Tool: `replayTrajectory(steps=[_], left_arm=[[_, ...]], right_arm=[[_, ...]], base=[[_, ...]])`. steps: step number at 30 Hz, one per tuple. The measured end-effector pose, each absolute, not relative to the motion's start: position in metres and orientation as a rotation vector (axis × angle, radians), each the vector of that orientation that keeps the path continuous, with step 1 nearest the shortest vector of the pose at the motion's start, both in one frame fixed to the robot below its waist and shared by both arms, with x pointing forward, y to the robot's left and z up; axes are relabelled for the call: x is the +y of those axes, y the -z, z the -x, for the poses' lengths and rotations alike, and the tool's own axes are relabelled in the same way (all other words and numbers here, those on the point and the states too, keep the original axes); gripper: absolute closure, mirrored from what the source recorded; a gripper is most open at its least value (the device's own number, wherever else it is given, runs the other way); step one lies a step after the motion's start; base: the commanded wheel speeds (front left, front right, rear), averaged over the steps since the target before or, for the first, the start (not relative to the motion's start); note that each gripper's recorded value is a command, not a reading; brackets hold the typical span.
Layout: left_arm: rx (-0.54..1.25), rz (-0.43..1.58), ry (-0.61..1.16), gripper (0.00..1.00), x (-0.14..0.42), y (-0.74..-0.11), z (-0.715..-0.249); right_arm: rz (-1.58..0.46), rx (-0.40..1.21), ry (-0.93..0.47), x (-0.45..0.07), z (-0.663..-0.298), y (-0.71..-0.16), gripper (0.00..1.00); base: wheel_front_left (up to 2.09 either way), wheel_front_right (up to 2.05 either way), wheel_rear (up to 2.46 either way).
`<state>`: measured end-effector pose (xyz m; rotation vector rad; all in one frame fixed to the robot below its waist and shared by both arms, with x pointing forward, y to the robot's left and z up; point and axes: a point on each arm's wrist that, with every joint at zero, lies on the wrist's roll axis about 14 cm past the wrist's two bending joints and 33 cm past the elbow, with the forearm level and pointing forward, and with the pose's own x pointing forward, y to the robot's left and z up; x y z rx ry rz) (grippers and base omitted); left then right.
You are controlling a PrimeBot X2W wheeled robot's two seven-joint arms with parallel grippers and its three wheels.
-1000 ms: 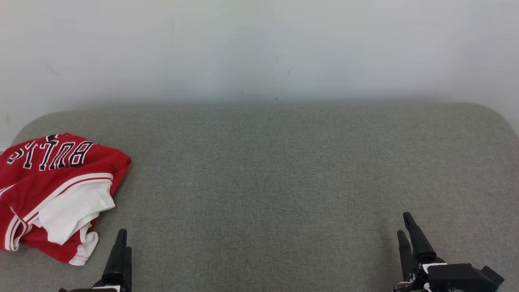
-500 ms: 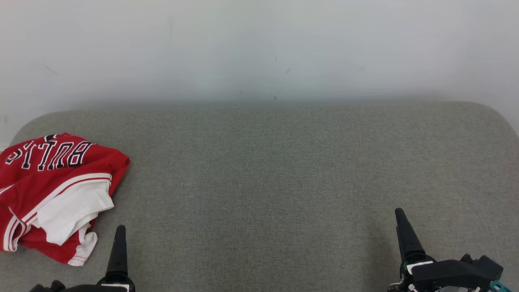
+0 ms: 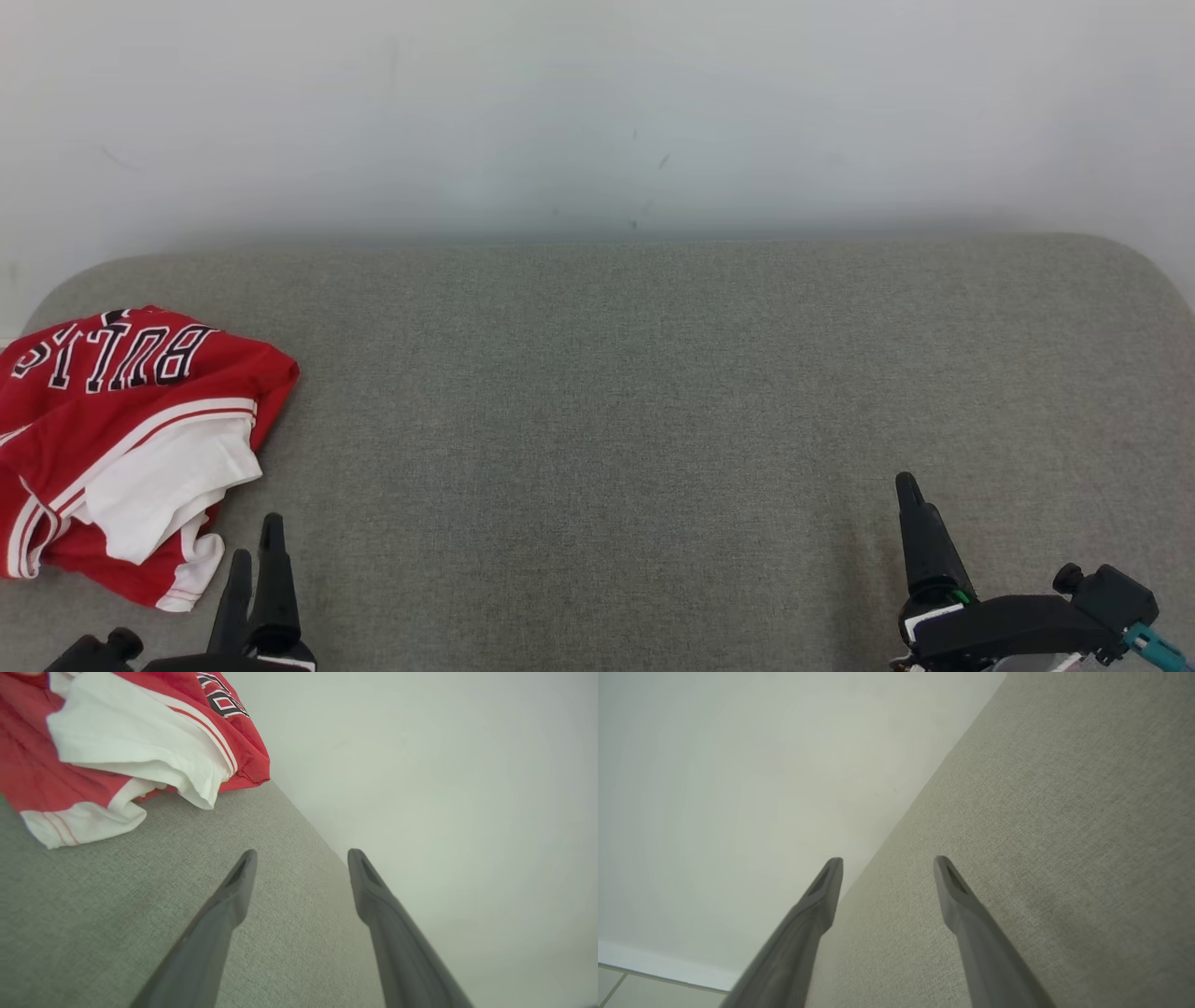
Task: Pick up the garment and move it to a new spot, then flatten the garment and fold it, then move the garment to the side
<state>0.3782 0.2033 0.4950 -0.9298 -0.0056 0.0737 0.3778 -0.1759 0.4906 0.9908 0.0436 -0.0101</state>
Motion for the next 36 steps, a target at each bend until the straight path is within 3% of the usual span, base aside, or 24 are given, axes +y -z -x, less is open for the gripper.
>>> replayTrajectory(steps=[10,36], left_arm=[[-0.002,0.695,-0.018,0.00,0.192,-0.499,-0.378],[0.007,0.319,0.006,0.00,0.189,-0.495,-0.372]], right_arm=[[-0.775,0.038,-0.024,-0.169,-0.377,-0.493,0.00],[-0.402,0.003,-0.059,-0.168,-0.368,-0.495,0.00]], base=[[0.00,0.00,0.00],[0.00,0.00,0.00]])
